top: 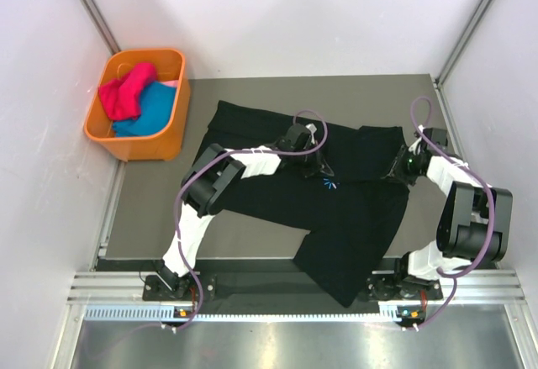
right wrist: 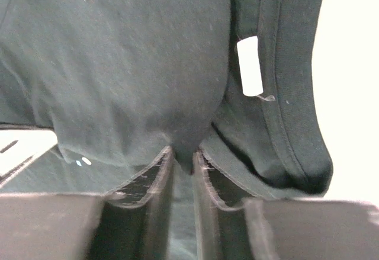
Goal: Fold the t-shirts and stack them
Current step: Fold the tshirt
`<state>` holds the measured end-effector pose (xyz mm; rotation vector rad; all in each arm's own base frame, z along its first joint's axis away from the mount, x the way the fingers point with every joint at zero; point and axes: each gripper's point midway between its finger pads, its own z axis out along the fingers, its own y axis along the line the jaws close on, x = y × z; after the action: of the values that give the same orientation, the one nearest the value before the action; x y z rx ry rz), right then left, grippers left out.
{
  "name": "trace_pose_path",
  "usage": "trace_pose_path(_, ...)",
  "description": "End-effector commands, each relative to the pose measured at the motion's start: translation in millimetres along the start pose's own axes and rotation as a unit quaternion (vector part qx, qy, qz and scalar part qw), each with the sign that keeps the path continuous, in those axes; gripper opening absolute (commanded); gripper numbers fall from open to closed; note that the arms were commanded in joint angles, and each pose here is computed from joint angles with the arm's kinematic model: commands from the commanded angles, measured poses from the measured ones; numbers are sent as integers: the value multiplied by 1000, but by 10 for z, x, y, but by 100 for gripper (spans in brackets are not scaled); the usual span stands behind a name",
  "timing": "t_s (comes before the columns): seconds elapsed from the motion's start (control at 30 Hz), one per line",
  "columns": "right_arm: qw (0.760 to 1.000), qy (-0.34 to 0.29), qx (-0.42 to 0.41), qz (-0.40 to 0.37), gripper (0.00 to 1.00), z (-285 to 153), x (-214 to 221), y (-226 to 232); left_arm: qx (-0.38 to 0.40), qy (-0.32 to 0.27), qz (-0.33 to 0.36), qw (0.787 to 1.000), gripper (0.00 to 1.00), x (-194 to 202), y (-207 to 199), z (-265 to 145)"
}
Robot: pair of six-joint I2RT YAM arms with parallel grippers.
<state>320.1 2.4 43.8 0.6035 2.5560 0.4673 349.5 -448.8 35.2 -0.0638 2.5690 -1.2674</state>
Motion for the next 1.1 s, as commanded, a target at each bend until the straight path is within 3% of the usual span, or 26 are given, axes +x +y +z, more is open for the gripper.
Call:
trace_pose_path(0.0,998,-56,-28,-17,16,-153,-378,182,17,-4,31,999,1,-98,-265,-49)
trace_pose_path(0.13,998,-52,-37,-9,0,-262,-393,266,17,13,38,999,0,-89,-329,-95)
trace_pose_path(0.57,998,-14,-33,52,0,-593,-183,354,25,34,59,997,0,-83,-392,-281)
trace_pose_path(1.07,994,33,-3,102,0,-575,181,193,7,44,44,998,0,-108,-228,-401)
